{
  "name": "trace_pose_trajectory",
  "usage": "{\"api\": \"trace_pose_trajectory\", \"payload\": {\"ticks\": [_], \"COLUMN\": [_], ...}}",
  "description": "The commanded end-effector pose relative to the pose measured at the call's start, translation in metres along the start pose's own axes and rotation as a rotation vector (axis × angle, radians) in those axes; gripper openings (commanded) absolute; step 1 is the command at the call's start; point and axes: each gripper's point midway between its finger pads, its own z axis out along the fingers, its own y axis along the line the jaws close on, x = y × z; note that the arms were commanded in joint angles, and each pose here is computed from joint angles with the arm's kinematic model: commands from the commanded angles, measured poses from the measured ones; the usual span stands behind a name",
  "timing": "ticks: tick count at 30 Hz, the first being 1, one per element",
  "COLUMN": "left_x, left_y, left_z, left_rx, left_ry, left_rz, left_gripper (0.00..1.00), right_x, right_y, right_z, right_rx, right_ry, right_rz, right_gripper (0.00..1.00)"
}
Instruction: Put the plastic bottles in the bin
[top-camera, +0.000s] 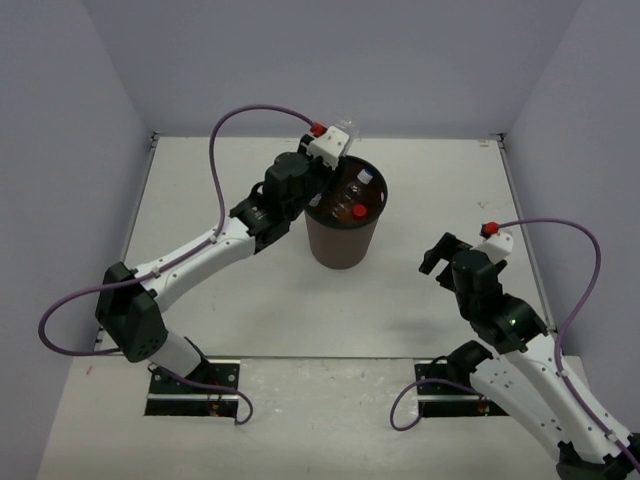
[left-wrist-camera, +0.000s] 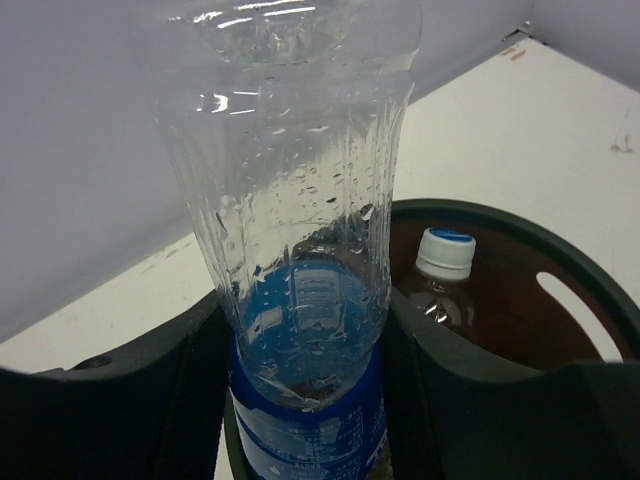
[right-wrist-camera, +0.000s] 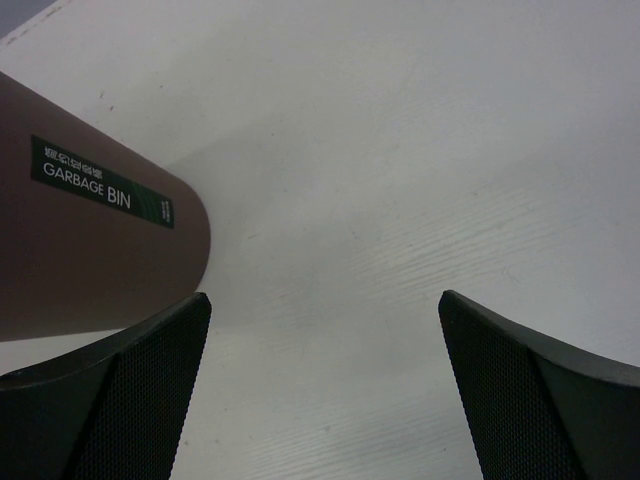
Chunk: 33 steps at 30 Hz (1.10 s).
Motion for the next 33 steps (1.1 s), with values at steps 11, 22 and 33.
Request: {"api": "trace_pose_trajectory", "payload": {"ticks": [11,22,33], "left_x": [-0.035,-0.105,0.001], "left_y": [0.002,0.042,0.14], "left_z": [-0.025,-0.082,-0.167], "left_rx": [0.031,-0.076,-0.484], "left_ry": [-0.094,-0.175,0.023], "left_rz": [-0.064,-0.284,-0.659], "left_gripper": [0.89,1.0,1.0], "right_x": [0.003,-0.004,-0.017], "right_y": [-0.008,-0.006,0.001], "right_z": [0.005,0.0,-0.014], "right_rx": [0.049,0.029,0.006], "right_ry": [-0.003,-0.017,-0.009], "right_rz": [-0.006,-0.003,0.026], "right_gripper": [0.99,0.99,0.99]}}
